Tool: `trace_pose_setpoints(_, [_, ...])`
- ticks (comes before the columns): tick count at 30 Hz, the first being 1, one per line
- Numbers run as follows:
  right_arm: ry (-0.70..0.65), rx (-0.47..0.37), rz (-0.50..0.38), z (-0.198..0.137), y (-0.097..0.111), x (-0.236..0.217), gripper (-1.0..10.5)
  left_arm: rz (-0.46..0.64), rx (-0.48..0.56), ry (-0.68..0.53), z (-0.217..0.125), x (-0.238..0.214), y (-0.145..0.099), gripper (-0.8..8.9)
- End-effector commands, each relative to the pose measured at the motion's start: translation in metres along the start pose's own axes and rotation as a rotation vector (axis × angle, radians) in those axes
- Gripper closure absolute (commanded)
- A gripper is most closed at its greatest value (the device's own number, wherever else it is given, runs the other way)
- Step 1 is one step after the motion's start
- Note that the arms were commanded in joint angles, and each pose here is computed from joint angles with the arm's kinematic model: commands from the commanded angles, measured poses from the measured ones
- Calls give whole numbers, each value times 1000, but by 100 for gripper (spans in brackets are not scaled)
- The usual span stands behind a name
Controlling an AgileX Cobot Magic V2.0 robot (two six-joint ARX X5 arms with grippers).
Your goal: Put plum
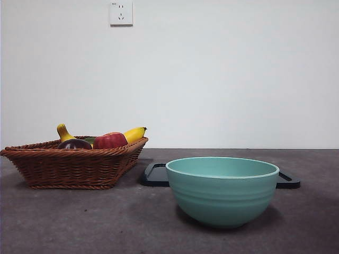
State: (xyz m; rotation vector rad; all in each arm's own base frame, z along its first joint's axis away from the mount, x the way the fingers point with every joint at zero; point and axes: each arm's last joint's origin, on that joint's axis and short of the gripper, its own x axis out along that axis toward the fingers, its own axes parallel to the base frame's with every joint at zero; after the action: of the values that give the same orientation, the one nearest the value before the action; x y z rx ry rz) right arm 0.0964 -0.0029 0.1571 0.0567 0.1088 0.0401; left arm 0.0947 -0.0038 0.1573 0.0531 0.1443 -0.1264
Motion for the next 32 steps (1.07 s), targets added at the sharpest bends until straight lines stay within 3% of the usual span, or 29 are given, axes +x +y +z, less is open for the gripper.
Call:
trace_pose_setpoints(1, [46,-5,-8,-6,-1,0,942,0,-6,27,-7,2,0,804])
trace_pose_setpoints(32, [41,1,-5,-5,0,0,942,0,-6,27,-7,2,0,804])
